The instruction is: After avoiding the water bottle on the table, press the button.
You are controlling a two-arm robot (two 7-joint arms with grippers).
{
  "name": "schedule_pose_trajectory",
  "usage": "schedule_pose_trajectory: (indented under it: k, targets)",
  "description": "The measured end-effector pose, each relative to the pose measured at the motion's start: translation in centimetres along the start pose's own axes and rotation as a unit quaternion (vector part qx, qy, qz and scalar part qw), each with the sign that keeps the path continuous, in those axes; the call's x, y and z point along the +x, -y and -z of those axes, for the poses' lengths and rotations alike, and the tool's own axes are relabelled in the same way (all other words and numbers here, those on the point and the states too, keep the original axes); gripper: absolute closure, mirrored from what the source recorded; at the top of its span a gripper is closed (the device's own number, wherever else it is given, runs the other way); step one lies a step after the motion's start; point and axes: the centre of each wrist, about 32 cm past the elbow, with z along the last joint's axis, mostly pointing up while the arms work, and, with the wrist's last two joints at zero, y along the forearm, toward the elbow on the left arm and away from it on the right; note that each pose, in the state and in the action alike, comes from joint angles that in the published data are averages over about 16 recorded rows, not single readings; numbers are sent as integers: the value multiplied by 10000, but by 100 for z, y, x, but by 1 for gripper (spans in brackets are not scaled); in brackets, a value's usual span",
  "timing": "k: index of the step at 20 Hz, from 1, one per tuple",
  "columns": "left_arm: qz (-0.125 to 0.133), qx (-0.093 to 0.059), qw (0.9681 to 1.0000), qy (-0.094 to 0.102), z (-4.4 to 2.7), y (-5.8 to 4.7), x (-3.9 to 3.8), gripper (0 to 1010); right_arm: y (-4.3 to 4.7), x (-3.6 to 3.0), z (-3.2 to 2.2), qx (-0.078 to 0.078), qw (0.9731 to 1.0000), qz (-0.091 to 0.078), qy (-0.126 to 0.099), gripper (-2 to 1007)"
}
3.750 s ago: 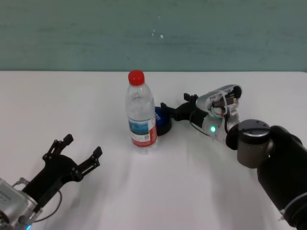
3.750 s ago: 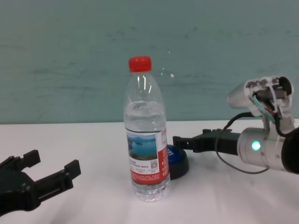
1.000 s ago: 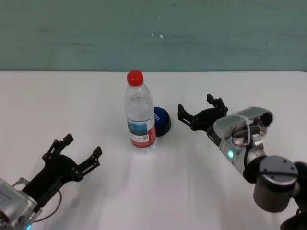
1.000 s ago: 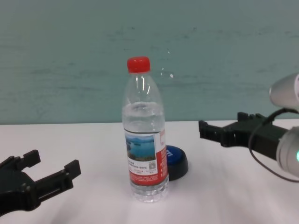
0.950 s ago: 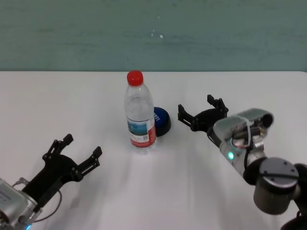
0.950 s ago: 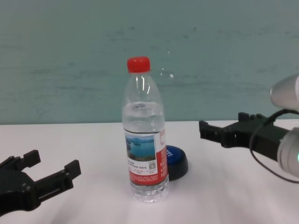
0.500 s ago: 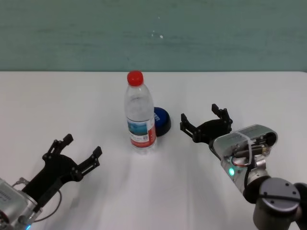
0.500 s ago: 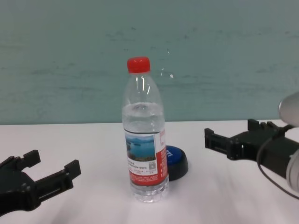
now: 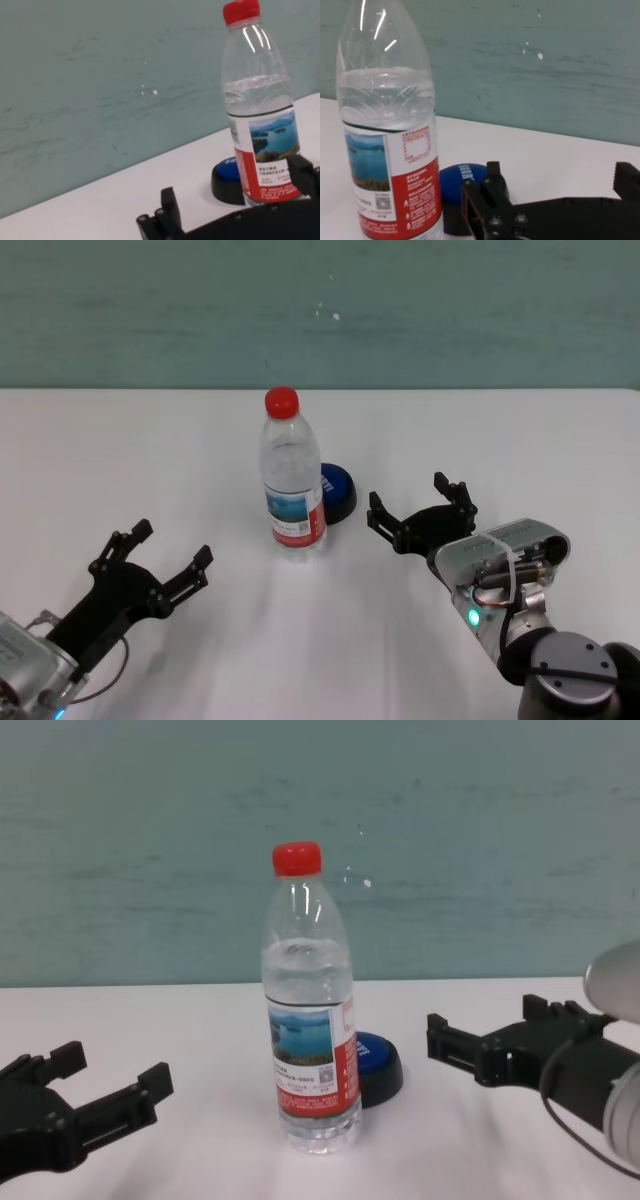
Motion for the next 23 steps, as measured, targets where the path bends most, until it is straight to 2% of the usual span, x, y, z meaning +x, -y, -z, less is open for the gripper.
schedule_pose_trajectory:
  k: [5, 23]
  targets:
    - [0, 0, 10000, 0, 0, 0, 0, 0, 10, -20, 10, -15, 10000, -1, -22, 1]
    - [0, 0, 10000, 0, 0, 0, 0, 0, 9, -18, 8, -13, 10000, -5, -12, 1]
